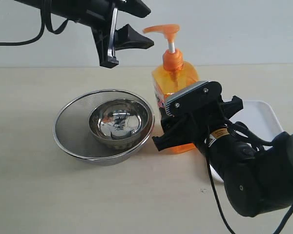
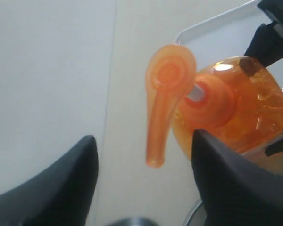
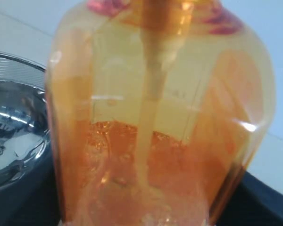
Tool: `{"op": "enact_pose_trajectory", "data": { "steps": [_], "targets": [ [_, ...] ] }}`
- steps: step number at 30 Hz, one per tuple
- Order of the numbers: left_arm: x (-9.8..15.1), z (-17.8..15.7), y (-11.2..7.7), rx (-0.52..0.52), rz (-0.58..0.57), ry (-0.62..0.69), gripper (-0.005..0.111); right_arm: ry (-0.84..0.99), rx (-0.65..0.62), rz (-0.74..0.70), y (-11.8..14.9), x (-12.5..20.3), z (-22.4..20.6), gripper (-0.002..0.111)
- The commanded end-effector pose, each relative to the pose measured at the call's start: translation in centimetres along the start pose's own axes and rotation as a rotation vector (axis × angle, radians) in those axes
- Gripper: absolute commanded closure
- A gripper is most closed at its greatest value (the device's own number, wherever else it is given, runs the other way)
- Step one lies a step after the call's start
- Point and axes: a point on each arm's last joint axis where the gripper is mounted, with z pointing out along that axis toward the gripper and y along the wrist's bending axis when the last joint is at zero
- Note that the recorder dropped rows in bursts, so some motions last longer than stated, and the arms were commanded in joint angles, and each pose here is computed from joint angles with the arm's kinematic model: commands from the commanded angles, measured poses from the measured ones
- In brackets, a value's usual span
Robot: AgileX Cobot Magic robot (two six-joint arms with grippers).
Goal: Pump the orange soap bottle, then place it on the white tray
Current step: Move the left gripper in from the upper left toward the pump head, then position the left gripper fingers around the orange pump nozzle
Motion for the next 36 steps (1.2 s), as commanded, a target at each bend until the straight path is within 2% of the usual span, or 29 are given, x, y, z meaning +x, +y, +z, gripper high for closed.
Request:
{"op": "enact_pose_trajectory", "data": {
  "steps": [1,4,8,13,24,28,36],
  "targets": [
    [-0.6,0.0,-0.4,0.049,-0.038,-0.032,0.059,0.019,-0.014,-0.012,0.1,0.2,-0.2,0.092],
    [-0.7,0.0,-0.7,0.082,-0.045,-0.042,0.064,0.019,-0.014,-0.010,0.1,0.2,-0.2,0.092],
    [-0.8,-0.1,-0.7,0.090,-0.072,-0.045,0.078,0.019,-0.014,-0.008,0.1,0.2,-0.2,0.092],
    [-1.3,-0.6,-0.7,0.091,-0.107,-0.073,0.088,0.019,-0.014,-0.008,0.1,0.2,-0.2,0.092],
    [-2.7,-2.6,-0.5,0.074,-0.187,-0.094,0.088,0.021,-0.015,-0.008,0.1,0.2,-0.2,0.092],
    [-2.6,-2.6,-0.6,0.087,-0.171,-0.081,0.088,0.021,-0.018,-0.006,0.1,0.2,-0.2,0.092],
    [-2.3,-2.6,-0.2,0.049,-0.154,-0.055,0.088,0.020,-0.025,0.001,0.2,0.2,-0.2,0.092]
  ]
}}
